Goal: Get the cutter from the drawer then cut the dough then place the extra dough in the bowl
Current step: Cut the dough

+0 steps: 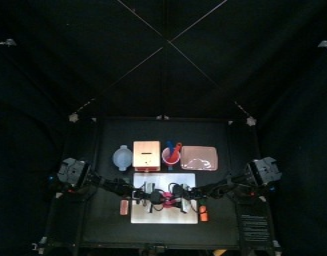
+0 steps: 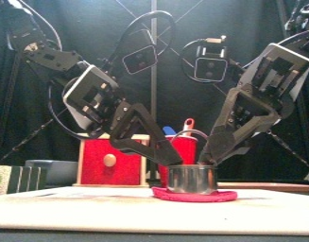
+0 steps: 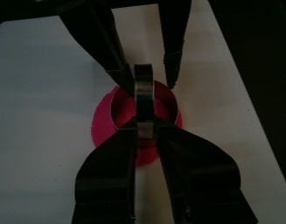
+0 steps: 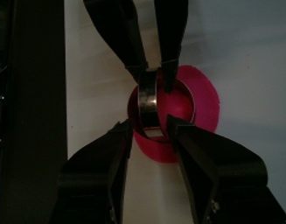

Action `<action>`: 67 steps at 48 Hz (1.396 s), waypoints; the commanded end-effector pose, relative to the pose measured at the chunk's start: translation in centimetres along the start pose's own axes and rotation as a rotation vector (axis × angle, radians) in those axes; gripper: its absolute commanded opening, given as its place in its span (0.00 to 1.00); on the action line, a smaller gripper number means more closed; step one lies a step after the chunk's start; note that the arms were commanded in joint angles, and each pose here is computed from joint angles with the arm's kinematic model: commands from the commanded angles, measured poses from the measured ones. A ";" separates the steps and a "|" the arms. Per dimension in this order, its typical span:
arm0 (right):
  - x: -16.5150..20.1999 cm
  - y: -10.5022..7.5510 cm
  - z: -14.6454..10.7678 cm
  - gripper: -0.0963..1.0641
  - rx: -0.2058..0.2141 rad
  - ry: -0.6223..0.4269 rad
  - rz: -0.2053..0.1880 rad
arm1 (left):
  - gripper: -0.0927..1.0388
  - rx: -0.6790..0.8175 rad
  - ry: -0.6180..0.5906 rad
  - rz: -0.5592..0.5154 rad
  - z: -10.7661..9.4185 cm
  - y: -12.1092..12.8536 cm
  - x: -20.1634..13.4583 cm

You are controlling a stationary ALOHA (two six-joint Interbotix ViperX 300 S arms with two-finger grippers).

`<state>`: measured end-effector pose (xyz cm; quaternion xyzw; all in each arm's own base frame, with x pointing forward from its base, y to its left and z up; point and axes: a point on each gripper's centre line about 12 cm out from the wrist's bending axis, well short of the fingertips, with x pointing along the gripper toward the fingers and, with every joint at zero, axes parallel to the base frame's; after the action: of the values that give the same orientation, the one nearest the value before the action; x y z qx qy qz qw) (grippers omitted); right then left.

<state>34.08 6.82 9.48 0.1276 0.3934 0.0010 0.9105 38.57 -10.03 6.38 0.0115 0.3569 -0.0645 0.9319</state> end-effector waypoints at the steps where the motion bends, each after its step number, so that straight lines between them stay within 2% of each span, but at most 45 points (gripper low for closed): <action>1: -0.5 0.1 0.7 0.75 0.006 -0.015 0.006 | 0.61 -0.015 0.044 -0.003 -2.1 -0.6 -0.9; 6: -1.2 0.3 1.4 0.75 0.005 -0.042 0.015 | 0.61 -0.019 -0.028 0.000 -0.5 -0.6 -1.6; 11: -1.6 0.4 1.8 0.75 0.007 -0.060 0.021 | 0.62 -0.021 -0.062 0.005 0.1 -0.5 -1.9; 24: -1.7 0.6 2.3 0.75 0.004 -0.075 0.027 | 0.80 -0.031 -0.101 0.021 0.6 -0.2 -1.9; 30: -1.7 0.4 2.5 0.75 0.002 -0.080 0.024 | 0.81 -0.033 -0.134 0.031 1.5 0.2 -2.0; 45: -1.7 0.1 2.5 0.75 0.008 -0.079 0.018 | 0.81 0.025 -0.253 0.032 5.4 0.8 -2.7; 61: -1.8 0.0 2.6 0.75 0.008 -0.075 0.016 | 0.81 0.030 -0.272 0.032 5.5 1.1 -4.6; 67: -1.8 0.0 2.8 0.75 0.012 -0.082 0.016 | 0.81 0.012 -0.257 0.038 4.5 1.3 -5.8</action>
<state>34.19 6.01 10.72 0.1309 0.3823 -0.0030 0.9147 37.66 -8.62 12.23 0.0243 0.2501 -0.0556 0.9663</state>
